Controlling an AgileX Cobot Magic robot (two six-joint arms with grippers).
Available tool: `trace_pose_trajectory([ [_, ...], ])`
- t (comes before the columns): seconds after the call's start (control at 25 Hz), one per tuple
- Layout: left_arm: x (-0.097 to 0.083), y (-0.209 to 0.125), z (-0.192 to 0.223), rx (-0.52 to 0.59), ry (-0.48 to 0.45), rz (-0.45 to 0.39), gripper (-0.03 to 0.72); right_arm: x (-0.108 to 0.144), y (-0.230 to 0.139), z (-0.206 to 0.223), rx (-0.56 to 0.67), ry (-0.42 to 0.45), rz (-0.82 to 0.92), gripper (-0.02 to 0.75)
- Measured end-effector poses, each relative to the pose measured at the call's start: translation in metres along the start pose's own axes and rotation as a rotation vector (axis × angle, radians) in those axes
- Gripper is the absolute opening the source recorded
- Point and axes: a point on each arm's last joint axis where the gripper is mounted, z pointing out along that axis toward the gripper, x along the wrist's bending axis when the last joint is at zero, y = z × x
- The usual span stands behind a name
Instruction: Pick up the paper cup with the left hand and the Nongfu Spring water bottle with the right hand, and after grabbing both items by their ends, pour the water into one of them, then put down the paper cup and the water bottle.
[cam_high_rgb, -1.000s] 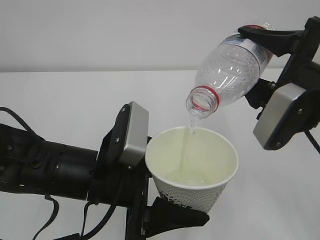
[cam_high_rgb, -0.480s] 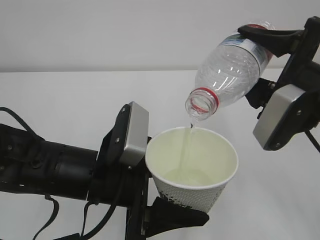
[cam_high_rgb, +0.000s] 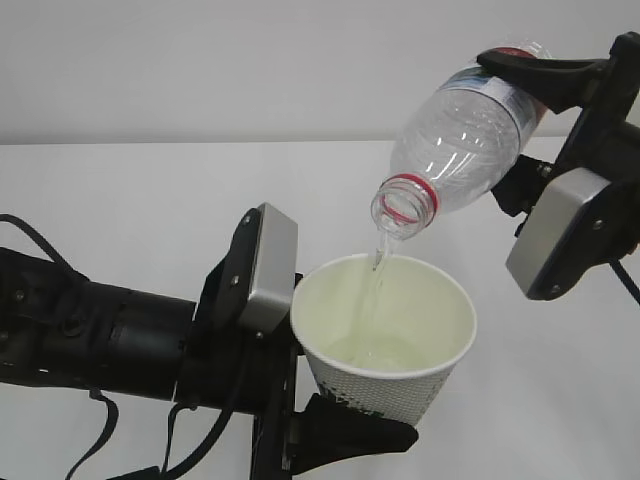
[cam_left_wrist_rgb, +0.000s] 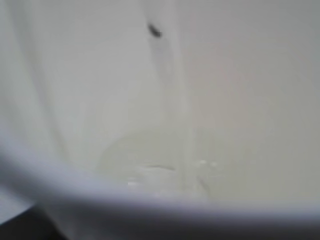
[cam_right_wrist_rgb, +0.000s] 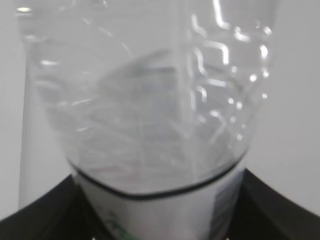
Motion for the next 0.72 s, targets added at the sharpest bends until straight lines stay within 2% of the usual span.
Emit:
trace_pose_trajectory([
  [0.72,0.0002,-0.0003,0.0000,0.003,0.002,0.000,0.498,-0.0003,-0.0002,0.0000,0.002,-0.003,0.002,0.508],
])
